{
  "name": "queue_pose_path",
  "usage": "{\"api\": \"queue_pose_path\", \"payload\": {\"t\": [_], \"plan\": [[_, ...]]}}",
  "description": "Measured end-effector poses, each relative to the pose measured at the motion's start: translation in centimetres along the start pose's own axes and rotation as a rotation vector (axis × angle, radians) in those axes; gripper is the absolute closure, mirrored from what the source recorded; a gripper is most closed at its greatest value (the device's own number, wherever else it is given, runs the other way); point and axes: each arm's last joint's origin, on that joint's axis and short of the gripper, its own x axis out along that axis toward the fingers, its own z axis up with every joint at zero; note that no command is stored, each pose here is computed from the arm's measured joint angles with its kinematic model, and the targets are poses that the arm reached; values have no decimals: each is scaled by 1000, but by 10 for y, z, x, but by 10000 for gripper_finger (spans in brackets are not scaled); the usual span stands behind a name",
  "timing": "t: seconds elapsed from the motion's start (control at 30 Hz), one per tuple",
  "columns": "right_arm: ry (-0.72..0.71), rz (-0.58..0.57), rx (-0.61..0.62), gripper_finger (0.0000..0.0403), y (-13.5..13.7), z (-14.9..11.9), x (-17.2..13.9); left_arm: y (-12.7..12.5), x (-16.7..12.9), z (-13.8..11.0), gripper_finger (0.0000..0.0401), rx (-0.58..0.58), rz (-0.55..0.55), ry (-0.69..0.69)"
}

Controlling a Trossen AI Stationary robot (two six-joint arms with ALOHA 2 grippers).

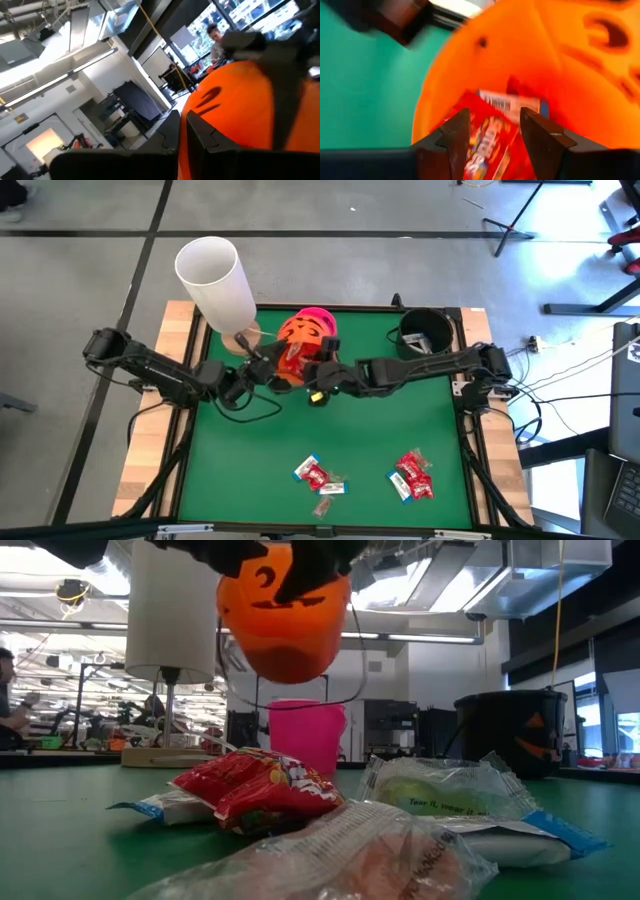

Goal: Sort candy
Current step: Remove the white candy from the orange bin

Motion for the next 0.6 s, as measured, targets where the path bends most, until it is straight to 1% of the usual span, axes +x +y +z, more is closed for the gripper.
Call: {"api": "queue_pose_path", "payload": {"t": [0.2,0.37,0.6], "plan": [[73,-46,80,230,-14,-10,9,-3,-7,4,401,-9,-28,-25],[88,-13,130,230,-16,-13,10,-10,-13,5,401,-12,-80,-19],[121,19,175,230,-14,-16,10,-25,-23,0,401,-58,-184,33]]}}
